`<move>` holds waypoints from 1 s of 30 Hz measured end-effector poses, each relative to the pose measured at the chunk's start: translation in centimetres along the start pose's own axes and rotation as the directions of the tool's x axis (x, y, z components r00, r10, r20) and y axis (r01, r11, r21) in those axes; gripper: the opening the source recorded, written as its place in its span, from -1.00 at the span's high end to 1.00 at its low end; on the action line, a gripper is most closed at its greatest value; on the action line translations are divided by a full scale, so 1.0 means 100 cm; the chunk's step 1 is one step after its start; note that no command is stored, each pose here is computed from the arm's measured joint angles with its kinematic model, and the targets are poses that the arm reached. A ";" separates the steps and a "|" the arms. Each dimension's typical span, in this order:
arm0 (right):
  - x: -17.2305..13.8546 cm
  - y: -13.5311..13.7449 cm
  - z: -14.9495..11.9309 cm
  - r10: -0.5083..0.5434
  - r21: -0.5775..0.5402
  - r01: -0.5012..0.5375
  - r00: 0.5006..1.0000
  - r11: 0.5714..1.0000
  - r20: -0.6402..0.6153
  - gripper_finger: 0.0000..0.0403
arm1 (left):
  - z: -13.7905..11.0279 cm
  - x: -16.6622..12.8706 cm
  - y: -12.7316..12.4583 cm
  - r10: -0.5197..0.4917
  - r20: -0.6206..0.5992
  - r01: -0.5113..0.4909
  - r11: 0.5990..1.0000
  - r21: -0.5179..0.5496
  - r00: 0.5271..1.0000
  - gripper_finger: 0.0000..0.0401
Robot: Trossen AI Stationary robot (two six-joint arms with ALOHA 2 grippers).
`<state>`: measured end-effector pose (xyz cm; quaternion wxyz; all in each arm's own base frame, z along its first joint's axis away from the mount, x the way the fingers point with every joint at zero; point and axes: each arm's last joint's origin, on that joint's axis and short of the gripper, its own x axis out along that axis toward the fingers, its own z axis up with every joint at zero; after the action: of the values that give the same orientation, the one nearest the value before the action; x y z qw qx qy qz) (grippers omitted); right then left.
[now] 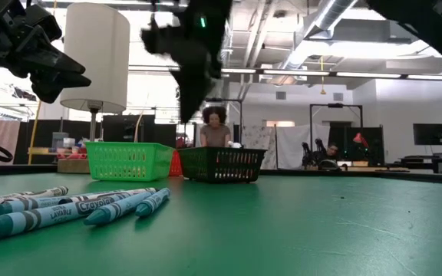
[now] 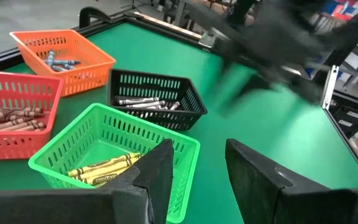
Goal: Sort crayons
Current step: Put the black crayon into the black bin
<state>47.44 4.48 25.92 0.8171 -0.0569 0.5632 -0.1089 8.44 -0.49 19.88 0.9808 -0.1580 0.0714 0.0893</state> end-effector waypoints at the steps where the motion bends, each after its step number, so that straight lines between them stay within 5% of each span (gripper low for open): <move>1: -0.004 0.010 0.002 0.053 -0.070 -0.051 0.998 0.996 0.034 0.52 | 0.000 0.000 0.000 0.000 0.000 0.000 1.000 -0.001 1.000 0.32; 5: -0.019 0.053 0.010 0.181 -0.265 -0.127 0.965 0.956 0.189 0.52 | 0.000 0.000 0.000 0.000 0.000 0.000 1.000 -0.002 1.000 0.32; 10: -0.026 0.094 0.016 0.257 -0.423 -0.089 0.897 0.902 0.359 0.52 | 0.000 0.000 0.000 0.000 0.000 0.000 1.000 -0.012 1.000 0.32; 17: -0.026 0.112 0.029 0.292 -0.355 -0.096 0.779 0.930 0.554 0.52 | 0.000 0.000 0.000 0.005 0.000 -0.005 0.999 -0.044 1.000 0.32; 30: -0.021 0.114 0.028 0.290 -0.263 -0.167 0.780 0.950 0.554 0.52 | 0.000 0.000 0.000 0.005 -0.001 -0.005 0.997 -0.072 1.000 0.32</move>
<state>50.62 16.00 26.35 0.9477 -0.1001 0.2945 0.0714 8.43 -0.48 19.86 0.9742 -0.1933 0.0687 0.0941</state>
